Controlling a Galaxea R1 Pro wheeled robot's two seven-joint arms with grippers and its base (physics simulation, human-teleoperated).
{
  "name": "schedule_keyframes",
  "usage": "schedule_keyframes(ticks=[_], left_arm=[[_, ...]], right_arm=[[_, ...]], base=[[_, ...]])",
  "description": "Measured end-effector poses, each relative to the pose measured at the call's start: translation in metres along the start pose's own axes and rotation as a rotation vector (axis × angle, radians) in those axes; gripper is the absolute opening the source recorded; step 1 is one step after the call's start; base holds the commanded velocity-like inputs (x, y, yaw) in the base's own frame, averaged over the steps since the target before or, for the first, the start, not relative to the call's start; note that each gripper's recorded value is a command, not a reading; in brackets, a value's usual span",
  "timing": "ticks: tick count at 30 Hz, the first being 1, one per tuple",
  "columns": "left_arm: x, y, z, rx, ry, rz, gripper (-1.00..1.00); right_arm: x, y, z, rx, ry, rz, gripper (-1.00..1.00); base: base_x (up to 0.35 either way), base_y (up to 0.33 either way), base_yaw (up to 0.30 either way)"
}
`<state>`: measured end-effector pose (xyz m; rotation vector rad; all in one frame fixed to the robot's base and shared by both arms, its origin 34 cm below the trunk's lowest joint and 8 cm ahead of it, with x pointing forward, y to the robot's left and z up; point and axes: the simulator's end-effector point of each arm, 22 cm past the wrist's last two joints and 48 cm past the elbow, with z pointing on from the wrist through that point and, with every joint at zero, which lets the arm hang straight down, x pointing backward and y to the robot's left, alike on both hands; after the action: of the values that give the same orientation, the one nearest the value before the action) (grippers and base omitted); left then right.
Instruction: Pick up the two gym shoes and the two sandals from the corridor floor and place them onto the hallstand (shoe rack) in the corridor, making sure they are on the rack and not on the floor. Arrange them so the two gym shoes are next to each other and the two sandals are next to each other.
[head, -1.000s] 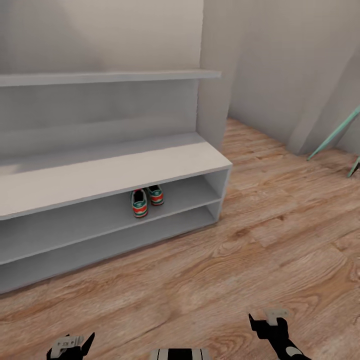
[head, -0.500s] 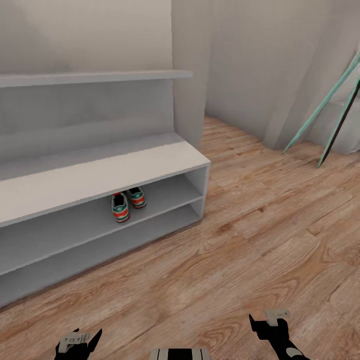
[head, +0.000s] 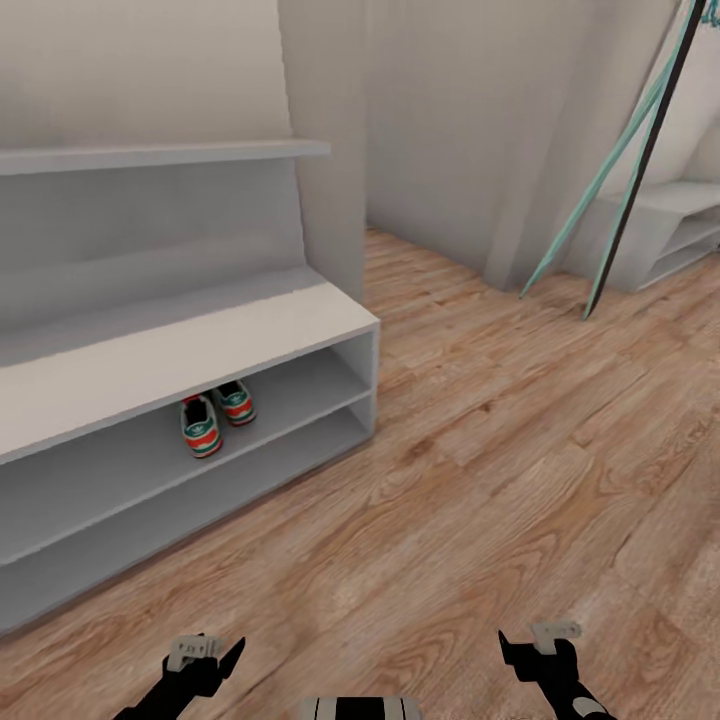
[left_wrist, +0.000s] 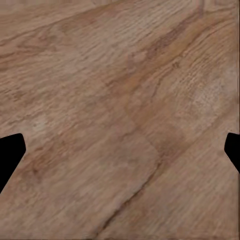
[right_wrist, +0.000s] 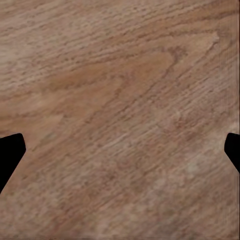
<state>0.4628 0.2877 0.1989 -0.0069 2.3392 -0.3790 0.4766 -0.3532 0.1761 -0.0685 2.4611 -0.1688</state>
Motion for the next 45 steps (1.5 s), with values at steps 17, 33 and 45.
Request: schedule_keyframes(ticks=[17, 33, 45], left_arm=[[0.012, 0.02, -0.015, -0.021, 0.026, 0.045, 1.0], [0.01, 0.041, -0.026, -0.07, -0.01, 0.027, 1.0], [0.012, 0.04, -0.027, -0.07, -0.008, 0.026, 1.0]], right_arm=[[0.0, 0.0, 0.0, 0.0, 0.0, 0.0, 1.0], [0.0, 0.001, 0.0, -0.001, 0.0, 0.001, 1.0], [0.0, 0.002, 0.0, -0.002, 0.0, 0.001, 1.0]], base=[[0.0, 0.0, -0.208], [0.0, 0.0, -0.269], [0.004, 0.0, -0.274]])
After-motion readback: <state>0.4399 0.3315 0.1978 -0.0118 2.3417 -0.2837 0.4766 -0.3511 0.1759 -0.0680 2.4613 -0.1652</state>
